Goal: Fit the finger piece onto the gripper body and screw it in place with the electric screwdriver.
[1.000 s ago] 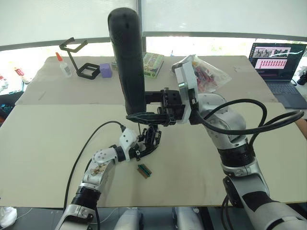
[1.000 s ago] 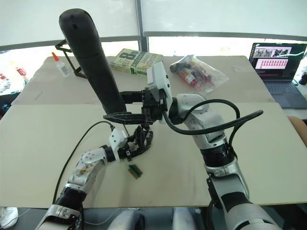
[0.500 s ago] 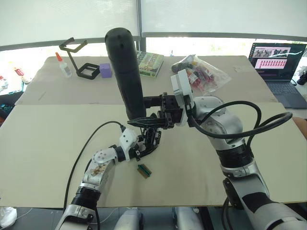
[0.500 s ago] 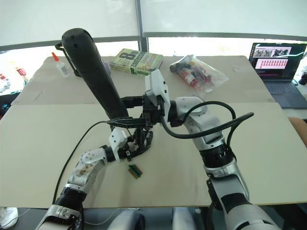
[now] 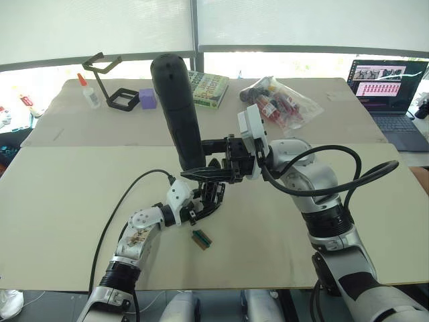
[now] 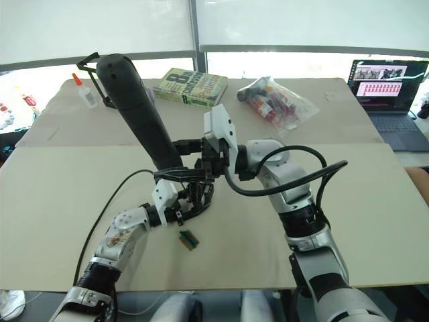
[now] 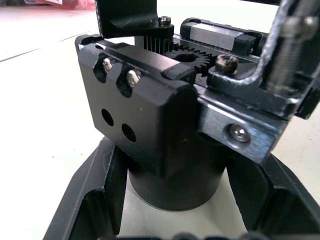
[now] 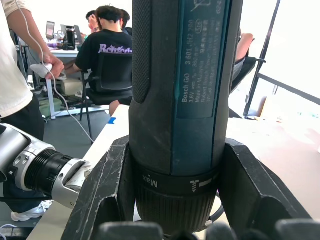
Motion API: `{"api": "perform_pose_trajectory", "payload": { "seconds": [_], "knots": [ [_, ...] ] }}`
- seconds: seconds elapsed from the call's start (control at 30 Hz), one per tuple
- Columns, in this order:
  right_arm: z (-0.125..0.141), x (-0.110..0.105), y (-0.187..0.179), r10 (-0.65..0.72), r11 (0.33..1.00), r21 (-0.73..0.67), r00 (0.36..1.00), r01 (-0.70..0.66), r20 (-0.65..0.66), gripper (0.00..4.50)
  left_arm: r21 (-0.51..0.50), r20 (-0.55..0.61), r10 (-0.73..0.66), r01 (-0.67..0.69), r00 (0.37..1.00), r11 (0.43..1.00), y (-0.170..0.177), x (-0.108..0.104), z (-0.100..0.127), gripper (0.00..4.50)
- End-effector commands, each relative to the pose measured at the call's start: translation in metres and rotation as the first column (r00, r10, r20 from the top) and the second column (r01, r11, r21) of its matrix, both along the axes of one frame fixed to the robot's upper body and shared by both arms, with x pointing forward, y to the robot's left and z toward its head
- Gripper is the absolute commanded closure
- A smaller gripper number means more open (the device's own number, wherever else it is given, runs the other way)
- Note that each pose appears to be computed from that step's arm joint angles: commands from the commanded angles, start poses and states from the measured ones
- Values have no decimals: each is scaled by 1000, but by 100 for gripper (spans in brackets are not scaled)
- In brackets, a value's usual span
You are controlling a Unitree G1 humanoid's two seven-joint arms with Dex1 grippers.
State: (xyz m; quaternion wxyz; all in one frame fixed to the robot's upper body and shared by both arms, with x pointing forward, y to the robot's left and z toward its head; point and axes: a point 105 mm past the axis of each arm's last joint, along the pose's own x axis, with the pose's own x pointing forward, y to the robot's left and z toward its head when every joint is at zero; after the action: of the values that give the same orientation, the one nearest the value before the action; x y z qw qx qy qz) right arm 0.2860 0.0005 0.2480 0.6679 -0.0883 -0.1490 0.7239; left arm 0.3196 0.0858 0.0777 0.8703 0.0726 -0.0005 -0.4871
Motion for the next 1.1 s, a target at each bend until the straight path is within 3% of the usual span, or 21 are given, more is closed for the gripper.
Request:
{"api": "perform_pose_trajectory", "payload": {
  "seconds": [0.03,1.1],
  "knots": [
    [12,-9,-1,28,999,28,998,-29,52,258,10,-28,-4,4,1000,1000,2,-4,-8,218],
    [26,-18,1,53,997,51,994,-58,94,258,4,-36,-5,5,999,1000,2,-6,-9,218]
  ]
}}
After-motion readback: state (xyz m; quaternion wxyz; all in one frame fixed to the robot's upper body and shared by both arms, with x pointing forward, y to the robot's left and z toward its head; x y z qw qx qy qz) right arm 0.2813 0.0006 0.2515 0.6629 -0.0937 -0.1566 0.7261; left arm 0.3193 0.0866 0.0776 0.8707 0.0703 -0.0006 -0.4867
